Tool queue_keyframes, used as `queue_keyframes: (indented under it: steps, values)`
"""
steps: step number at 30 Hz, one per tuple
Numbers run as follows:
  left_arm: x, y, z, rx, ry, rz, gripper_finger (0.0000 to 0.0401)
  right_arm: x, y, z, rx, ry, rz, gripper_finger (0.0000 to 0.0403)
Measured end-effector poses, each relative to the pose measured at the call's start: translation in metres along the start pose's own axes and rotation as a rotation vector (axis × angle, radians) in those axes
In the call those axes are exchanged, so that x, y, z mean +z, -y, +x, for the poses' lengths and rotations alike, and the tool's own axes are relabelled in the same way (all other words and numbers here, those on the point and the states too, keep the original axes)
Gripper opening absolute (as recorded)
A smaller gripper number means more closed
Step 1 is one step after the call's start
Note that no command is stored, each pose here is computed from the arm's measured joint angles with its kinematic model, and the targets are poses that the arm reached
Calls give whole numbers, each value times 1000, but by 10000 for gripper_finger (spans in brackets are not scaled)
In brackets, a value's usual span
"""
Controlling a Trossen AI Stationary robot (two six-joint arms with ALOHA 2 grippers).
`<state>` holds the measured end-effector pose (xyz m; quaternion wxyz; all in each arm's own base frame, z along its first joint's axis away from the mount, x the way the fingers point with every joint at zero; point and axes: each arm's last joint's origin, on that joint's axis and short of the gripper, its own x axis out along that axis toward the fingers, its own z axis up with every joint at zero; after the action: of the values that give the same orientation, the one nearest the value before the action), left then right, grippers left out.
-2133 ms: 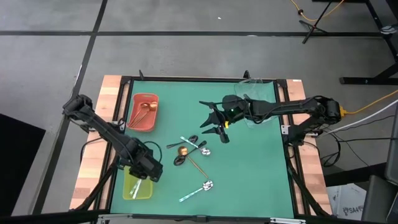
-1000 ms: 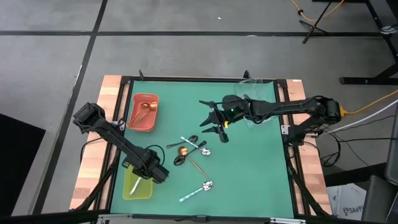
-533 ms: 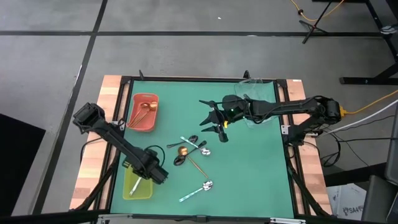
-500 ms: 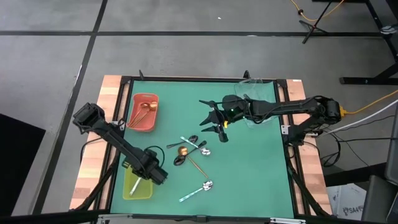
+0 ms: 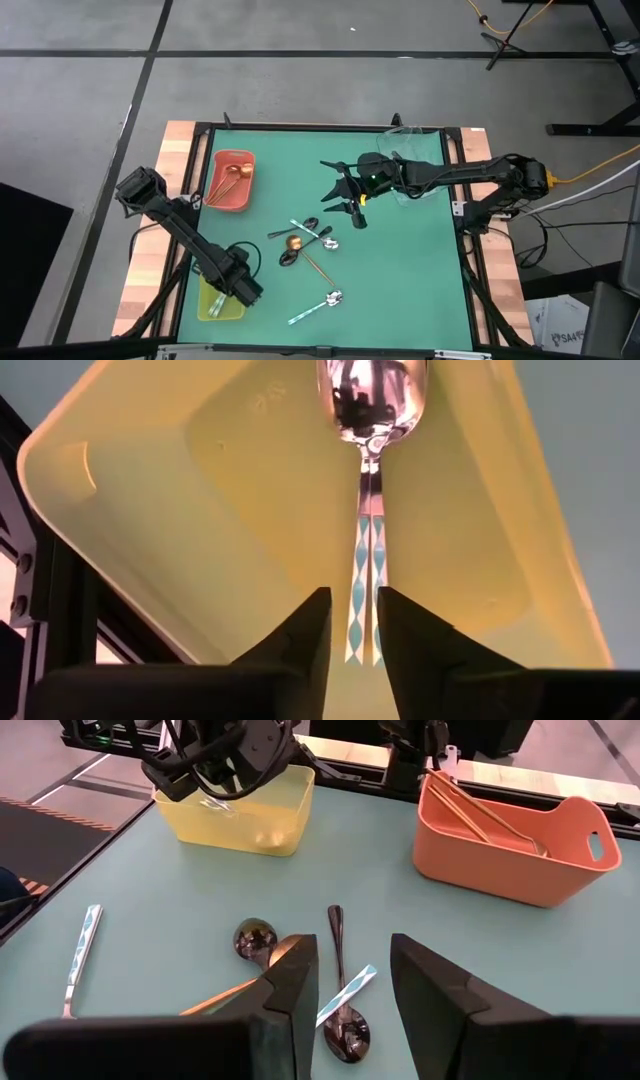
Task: Sort silverware by color (type)
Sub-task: Put the blue patterned spoon into the yellow bin
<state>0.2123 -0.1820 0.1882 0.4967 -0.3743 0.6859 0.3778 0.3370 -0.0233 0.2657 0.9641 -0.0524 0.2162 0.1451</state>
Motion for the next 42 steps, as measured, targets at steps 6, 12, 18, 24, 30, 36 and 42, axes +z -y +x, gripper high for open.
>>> queue_keyframes:
  steps: [6,12,18,24,30,36,42]
  values:
    - [1,0,0,-6,7,0,86,0,0,0,0,0,1,115]
    - [0,0,-2,-16,-6,4,86,0,0,0,2,-3,4,115]
    - [-2,-6,-16,-83,-20,28,86,-1,-1,0,4,-12,56,115]
    - [-5,-17,-37,-197,-22,55,86,-1,-1,0,4,-12,116,115]
    - [-5,-17,-59,-431,121,159,86,-2,-6,2,18,-30,147,115]
    - [-4,-4,-72,-650,333,235,86,2,-25,7,68,-31,111,115]
    - [-3,7,-83,-792,530,273,86,4,-40,11,76,-38,87,115]
